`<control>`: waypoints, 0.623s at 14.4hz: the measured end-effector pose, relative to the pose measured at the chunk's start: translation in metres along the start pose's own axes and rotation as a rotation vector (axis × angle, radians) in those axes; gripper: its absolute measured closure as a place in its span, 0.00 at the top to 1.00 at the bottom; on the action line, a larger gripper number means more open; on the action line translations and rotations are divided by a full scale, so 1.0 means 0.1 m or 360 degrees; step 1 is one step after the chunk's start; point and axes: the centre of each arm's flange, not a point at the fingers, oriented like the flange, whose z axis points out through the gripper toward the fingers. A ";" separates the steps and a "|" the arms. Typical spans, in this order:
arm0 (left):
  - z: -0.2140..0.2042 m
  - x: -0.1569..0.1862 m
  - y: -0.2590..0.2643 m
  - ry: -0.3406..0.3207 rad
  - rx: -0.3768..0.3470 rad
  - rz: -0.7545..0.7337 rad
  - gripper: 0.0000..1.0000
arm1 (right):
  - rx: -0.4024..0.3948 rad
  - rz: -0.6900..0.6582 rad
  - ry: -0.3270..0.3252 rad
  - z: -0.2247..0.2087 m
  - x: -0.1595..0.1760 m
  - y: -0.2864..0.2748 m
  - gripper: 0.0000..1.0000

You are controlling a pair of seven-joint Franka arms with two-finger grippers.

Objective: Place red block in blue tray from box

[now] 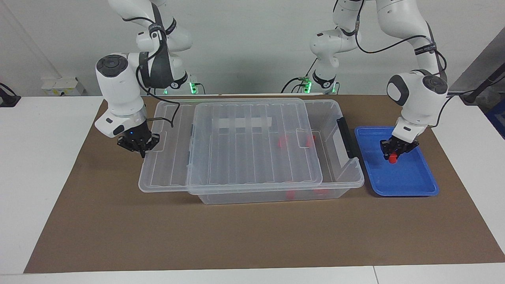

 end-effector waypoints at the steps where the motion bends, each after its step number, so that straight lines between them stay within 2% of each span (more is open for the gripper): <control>1: 0.00 0.00 0.00 0.0003 0.0001 0.0018 0.35 | 0.0011 -0.0004 0.0001 0.00 0.00 -0.06 0.01; 9: 0.23 0.01 -0.06 0.0035 0.0004 0.0044 0.35 | 0.0056 0.0004 0.0004 -0.03 0.00 -0.36 0.01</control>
